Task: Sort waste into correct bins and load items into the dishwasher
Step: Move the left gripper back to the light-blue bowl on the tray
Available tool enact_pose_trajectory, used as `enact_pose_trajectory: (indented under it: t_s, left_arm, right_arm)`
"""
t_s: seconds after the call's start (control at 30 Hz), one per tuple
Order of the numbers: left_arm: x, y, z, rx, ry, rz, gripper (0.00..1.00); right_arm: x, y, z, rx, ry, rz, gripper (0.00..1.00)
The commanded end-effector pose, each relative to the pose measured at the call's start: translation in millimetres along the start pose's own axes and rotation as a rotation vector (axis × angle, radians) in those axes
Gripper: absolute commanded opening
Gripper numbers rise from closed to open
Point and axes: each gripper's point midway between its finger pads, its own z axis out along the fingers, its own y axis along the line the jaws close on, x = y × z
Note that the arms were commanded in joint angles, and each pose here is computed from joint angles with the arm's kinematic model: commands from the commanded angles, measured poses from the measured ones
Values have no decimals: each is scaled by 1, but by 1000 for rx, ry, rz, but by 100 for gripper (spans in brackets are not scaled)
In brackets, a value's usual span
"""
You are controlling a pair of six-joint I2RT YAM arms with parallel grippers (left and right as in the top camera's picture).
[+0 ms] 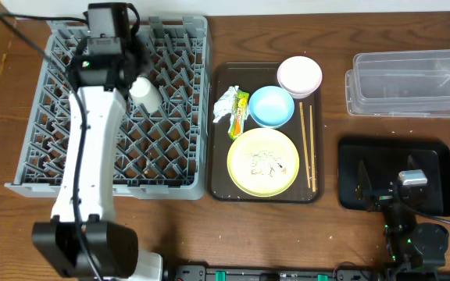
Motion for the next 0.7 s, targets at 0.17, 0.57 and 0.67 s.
enact_pose_trajectory:
  t_s: [0.17,0.57,0.67]
  left_arm:
    - [104,-135,-23,602,393,166,83]
    - [209,-199,39,264,386,570,84]
    - [237,-212,52,304,453,586,84]
  right_arm:
    - [1,2,0,-8,1,-8,99]
    - [1,2,0,-8,1,-8,99]
    - [1,2,0,-8,1,-8,99]
